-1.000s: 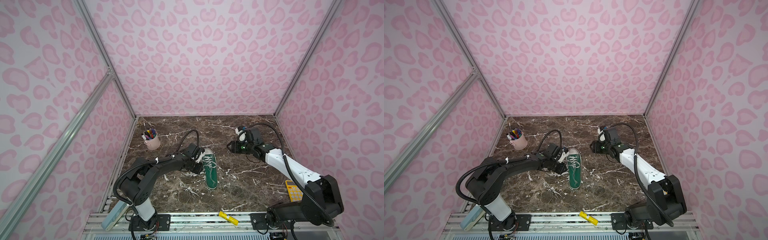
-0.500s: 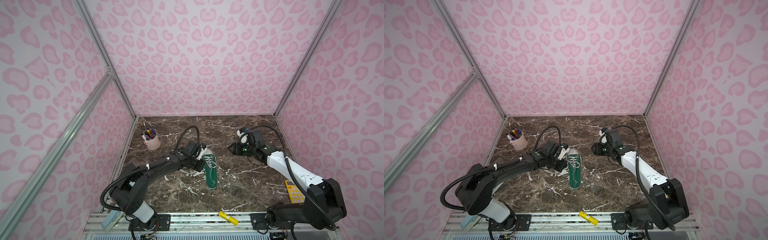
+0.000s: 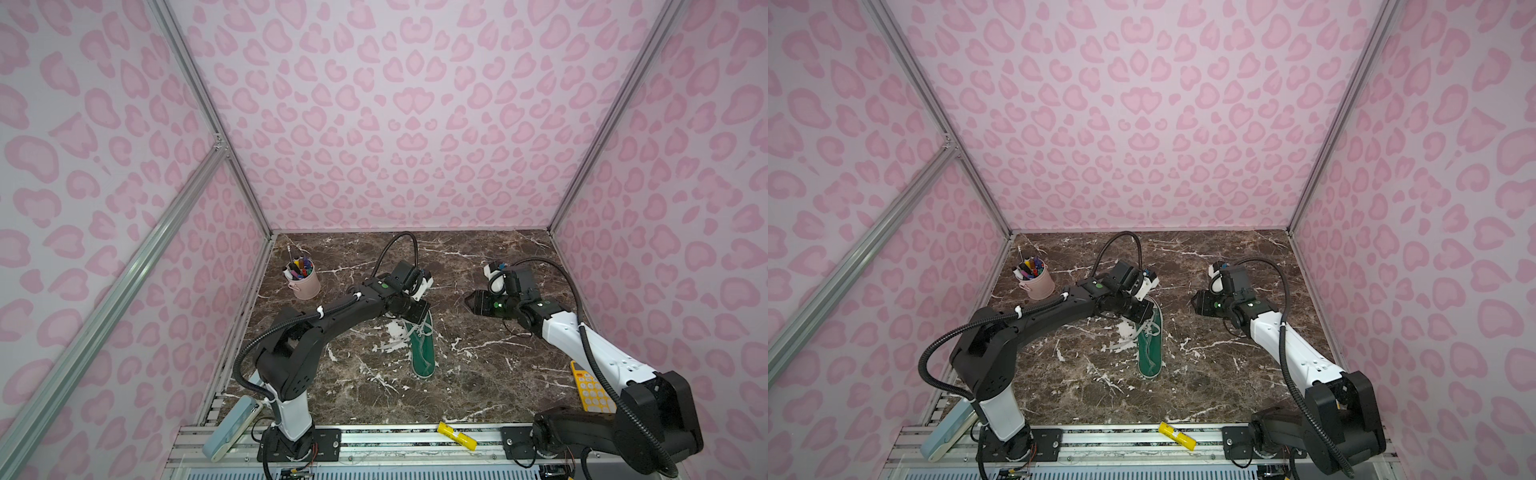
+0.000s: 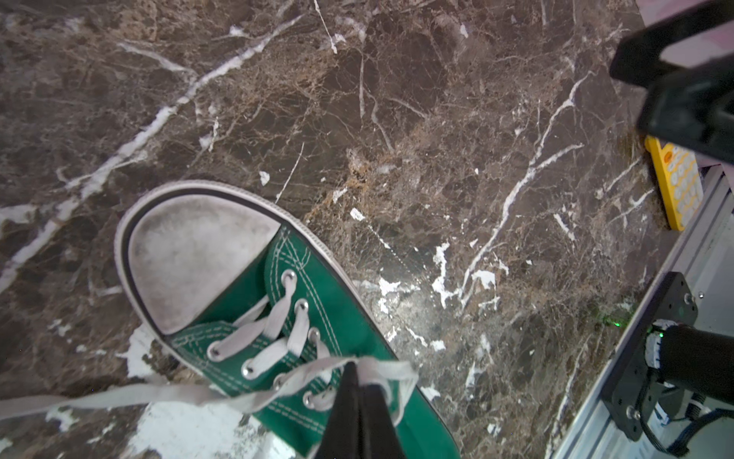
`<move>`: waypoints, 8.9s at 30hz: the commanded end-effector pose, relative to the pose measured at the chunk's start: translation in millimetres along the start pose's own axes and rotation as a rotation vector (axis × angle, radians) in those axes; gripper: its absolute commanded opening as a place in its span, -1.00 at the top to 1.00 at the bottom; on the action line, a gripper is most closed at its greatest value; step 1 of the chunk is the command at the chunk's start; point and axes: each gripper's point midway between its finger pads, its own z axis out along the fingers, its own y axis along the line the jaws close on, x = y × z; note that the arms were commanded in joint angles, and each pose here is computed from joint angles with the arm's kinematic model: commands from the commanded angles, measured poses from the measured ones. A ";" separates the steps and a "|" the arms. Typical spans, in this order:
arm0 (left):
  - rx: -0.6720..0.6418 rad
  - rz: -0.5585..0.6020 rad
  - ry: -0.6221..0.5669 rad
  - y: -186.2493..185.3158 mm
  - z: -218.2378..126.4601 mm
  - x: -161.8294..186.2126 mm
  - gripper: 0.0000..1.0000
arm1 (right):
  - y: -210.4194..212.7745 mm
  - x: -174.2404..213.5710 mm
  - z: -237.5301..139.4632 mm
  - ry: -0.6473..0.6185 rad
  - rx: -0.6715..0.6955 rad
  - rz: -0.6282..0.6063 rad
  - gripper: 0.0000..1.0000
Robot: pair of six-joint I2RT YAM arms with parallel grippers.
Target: Tie the shoes
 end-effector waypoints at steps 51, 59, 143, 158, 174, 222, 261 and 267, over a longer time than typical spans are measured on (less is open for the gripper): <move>-0.125 -0.055 0.122 14.9 3.5 -8.2 -0.21 | 71.1 43.9 57.2 0.137 -0.336 0.139 0.04; -0.118 -0.056 0.111 13.3 2.8 -9.8 -0.21 | 76.3 47.6 72.7 0.171 -0.337 0.135 0.04; 0.000 -0.308 0.075 46.9 -3.9 29.0 0.89 | 108.0 28.9 44.1 0.112 -0.394 0.210 0.28; -0.003 -0.303 0.060 44.8 -10.6 25.4 0.90 | 124.2 52.0 89.2 0.202 -0.490 0.301 0.47; 0.028 -0.269 0.067 17.2 -23.8 26.7 0.92 | 120.0 62.4 111.8 0.243 -0.494 0.335 0.50; 0.019 -0.248 0.081 10.3 -21.1 25.3 0.93 | 113.7 87.2 98.8 0.393 -0.438 0.381 0.67; 0.010 -0.250 0.114 7.8 -15.5 30.9 0.93 | 82.4 95.8 89.3 0.436 -0.489 0.415 0.69; 0.007 -0.248 0.114 8.7 -15.6 31.9 0.93 | 77.7 102.0 87.5 0.449 -0.465 0.430 0.67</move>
